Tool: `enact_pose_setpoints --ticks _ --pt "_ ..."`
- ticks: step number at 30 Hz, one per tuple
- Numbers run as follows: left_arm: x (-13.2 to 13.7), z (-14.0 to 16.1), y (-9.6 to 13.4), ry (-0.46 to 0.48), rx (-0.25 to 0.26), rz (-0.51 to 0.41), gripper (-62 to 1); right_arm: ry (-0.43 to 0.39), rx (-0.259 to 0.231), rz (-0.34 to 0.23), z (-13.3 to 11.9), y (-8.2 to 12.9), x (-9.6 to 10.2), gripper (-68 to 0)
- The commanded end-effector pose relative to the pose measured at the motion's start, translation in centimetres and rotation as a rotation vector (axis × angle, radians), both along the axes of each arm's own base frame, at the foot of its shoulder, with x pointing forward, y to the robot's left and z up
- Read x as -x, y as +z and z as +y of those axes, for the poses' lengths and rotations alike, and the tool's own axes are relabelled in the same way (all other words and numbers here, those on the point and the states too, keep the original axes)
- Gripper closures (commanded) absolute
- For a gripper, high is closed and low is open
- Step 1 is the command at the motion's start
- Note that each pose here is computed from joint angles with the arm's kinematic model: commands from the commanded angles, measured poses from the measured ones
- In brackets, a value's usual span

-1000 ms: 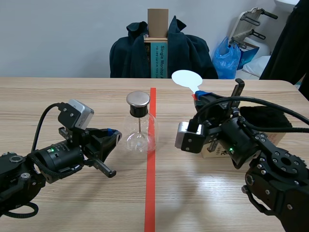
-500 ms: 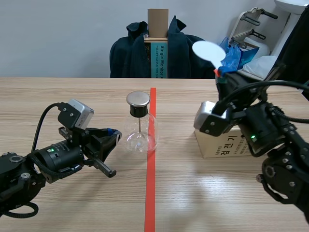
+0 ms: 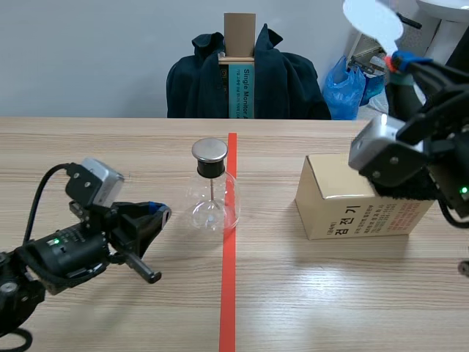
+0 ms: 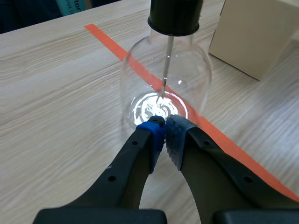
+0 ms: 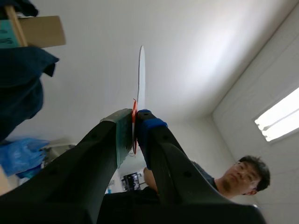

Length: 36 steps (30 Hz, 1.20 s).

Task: Do the electroscope experiment.
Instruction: 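Put the plate down on the right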

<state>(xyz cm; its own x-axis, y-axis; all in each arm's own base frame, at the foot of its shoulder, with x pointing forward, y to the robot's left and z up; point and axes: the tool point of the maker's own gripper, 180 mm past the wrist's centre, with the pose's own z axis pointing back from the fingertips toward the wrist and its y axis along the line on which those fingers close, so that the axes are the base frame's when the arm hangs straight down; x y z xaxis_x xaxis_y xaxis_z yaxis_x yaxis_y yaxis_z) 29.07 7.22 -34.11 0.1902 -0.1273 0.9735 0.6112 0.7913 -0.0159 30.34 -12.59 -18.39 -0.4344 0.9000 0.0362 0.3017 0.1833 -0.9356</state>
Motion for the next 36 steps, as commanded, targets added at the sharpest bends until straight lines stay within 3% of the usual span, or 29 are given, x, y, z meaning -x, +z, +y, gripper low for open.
enact_pose_setpoints --ticks 1,5,8,15,20,26,28,33,36 --pt "0.8 0.6 1.5 0.008 0.016 -0.031 -5.7 -0.011 0.003 -0.027 -0.3 -0.1 0.8 -0.8" --pt "3.3 1.4 4.1 -0.001 0.016 -0.058 -5.8 -0.007 0.014 0.07 -0.2 -3.0 2.7 -0.8" --pt "5.0 1.4 6.6 -0.034 -0.019 -0.104 -5.8 -0.02 0.006 0.129 -0.3 -5.0 3.6 -0.8" --pt "7.7 1.4 11.3 -0.053 -0.084 -0.126 -5.8 -0.045 0.064 0.241 -0.3 -10.6 4.3 -0.8" --pt "8.2 2.0 13.2 -0.03 -0.127 -0.143 -5.8 -0.053 0.076 0.254 0.3 -12.0 3.7 -0.8" --pt "7.9 2.8 13.0 -0.01 -0.171 -0.128 -6.4 -0.08 0.074 0.251 0.2 -12.6 2.3 -0.9" --pt "7.9 2.8 12.8 -0.01 -0.175 -0.121 -14.3 -0.085 0.078 0.256 0.1 -12.9 2.1 -0.9" --pt "7.9 2.8 12.8 -0.013 -0.179 -0.124 -60.2 -0.093 0.092 0.279 -0.3 -13.8 2.3 -0.9" --pt "7.9 2.5 13.8 -0.017 -0.144 -0.168 -62.3 -0.096 0.093 0.288 -0.4 -14.1 2.4 -3.8"
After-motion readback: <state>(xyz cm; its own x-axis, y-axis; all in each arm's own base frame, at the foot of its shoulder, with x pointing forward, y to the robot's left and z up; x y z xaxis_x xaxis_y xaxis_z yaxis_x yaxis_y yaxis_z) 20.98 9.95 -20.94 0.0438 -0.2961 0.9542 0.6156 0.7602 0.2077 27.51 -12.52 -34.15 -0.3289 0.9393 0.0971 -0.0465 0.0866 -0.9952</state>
